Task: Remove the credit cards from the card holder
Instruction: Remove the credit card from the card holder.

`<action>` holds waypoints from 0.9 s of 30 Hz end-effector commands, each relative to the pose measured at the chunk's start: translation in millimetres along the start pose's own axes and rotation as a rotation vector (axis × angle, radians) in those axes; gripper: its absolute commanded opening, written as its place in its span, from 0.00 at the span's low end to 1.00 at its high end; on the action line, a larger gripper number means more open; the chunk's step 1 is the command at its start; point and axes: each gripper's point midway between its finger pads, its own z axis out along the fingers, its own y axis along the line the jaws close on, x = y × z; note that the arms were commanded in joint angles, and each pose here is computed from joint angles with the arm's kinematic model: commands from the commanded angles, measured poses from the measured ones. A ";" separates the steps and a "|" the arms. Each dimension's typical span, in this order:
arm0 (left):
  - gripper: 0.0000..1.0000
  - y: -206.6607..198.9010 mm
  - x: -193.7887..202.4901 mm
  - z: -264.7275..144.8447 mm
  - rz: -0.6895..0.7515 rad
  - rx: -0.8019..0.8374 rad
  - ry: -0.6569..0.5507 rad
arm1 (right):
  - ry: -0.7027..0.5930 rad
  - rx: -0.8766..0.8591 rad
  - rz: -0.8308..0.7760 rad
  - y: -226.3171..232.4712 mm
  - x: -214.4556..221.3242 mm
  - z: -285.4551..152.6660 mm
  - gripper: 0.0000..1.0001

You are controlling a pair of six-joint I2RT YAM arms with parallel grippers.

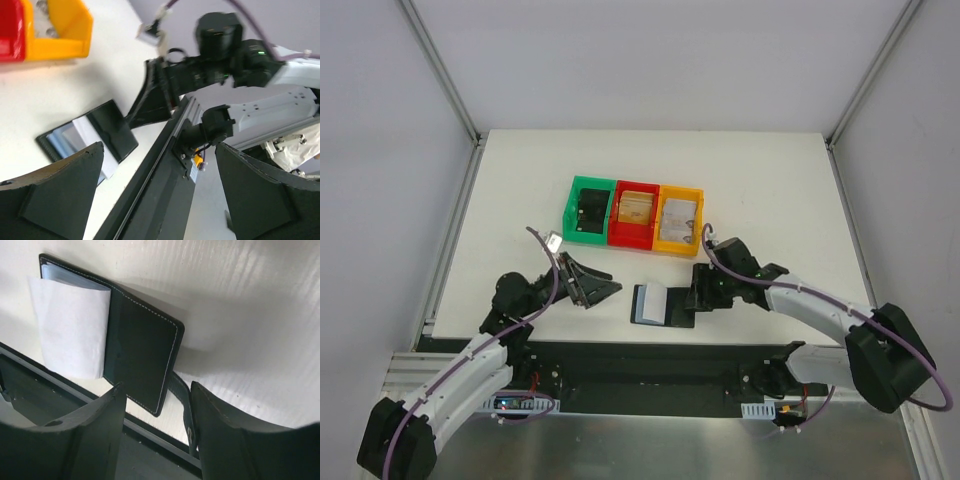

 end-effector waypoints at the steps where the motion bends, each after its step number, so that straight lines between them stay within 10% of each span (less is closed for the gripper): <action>1: 0.90 13.4 5.8 4.1 -0.011 -0.068 0.074 | -0.063 0.055 -0.006 -4.0 -7.3 -26.1 0.57; 9: 0.81 31.0 11.0 4.2 -0.025 -0.148 0.082 | -0.158 -0.031 -0.149 34.8 -20.8 -51.9 0.40; 27: 0.24 65.4 69.9 35.7 -0.033 -0.379 0.295 | -0.040 0.023 -0.176 15.2 10.5 8.0 0.00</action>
